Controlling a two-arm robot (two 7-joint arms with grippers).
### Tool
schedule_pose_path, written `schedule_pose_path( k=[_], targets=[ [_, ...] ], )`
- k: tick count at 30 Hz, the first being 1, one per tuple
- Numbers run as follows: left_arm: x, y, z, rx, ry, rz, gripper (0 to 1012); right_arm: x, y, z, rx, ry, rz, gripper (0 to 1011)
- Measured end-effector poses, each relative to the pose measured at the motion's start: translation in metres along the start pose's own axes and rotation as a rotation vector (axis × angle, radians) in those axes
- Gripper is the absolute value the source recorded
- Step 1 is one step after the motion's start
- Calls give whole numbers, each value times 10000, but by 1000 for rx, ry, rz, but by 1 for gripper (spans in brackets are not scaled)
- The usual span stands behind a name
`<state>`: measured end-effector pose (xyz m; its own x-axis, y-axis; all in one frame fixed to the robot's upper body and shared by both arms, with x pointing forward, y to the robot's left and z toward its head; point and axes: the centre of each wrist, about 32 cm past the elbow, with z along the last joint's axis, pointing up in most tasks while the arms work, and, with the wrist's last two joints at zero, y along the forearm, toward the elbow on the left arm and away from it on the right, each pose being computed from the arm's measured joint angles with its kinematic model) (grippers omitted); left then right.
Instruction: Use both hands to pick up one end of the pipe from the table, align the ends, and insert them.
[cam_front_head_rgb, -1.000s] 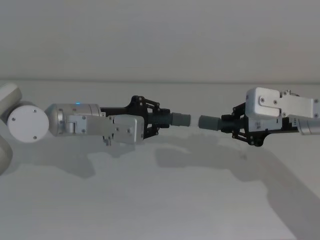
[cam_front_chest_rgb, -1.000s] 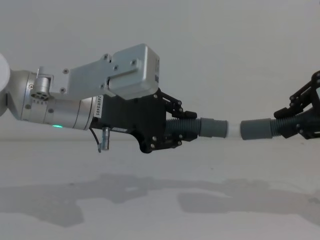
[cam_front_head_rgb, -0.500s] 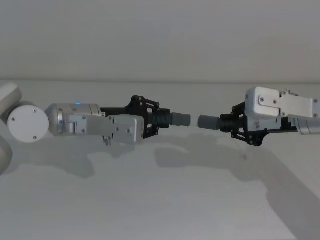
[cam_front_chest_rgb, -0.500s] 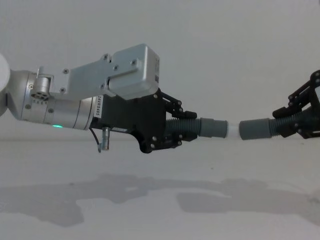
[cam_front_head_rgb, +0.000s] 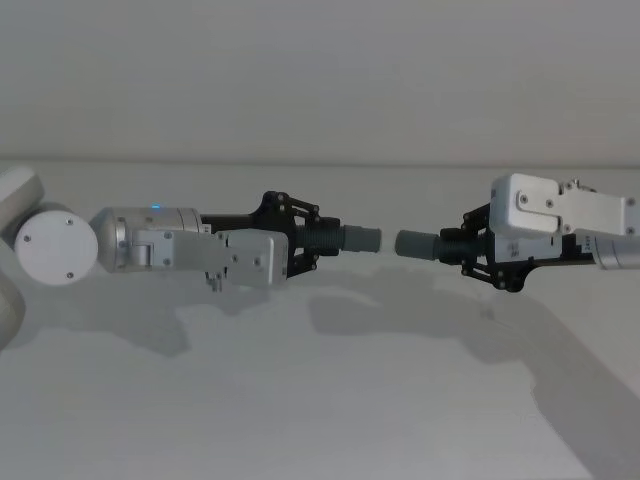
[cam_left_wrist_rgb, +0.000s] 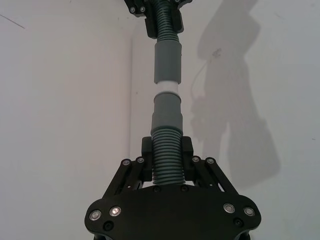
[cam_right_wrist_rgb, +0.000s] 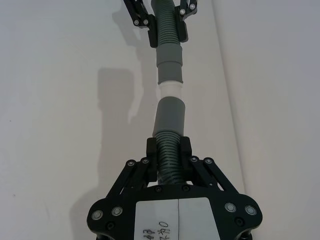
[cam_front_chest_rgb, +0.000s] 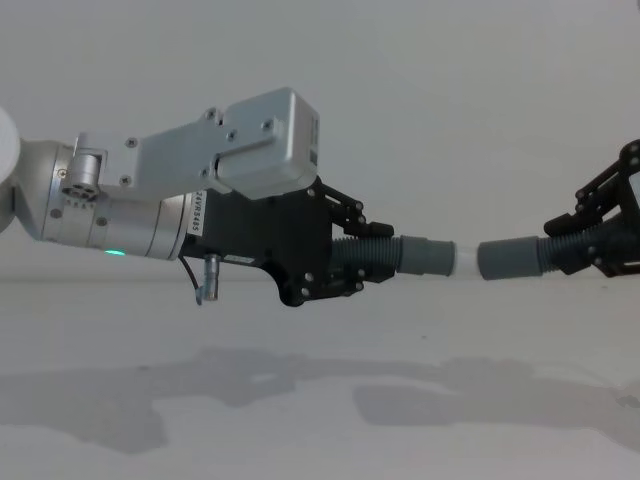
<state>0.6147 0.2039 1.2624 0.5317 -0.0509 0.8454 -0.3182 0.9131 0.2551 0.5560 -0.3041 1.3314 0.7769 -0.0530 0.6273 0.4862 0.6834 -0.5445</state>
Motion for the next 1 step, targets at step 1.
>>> schedule_pose_path(
  k=[1],
  targets=[
    [0, 0, 0, 0, 0, 0, 323, 0, 0, 0, 0, 0, 0, 256]
  ],
)
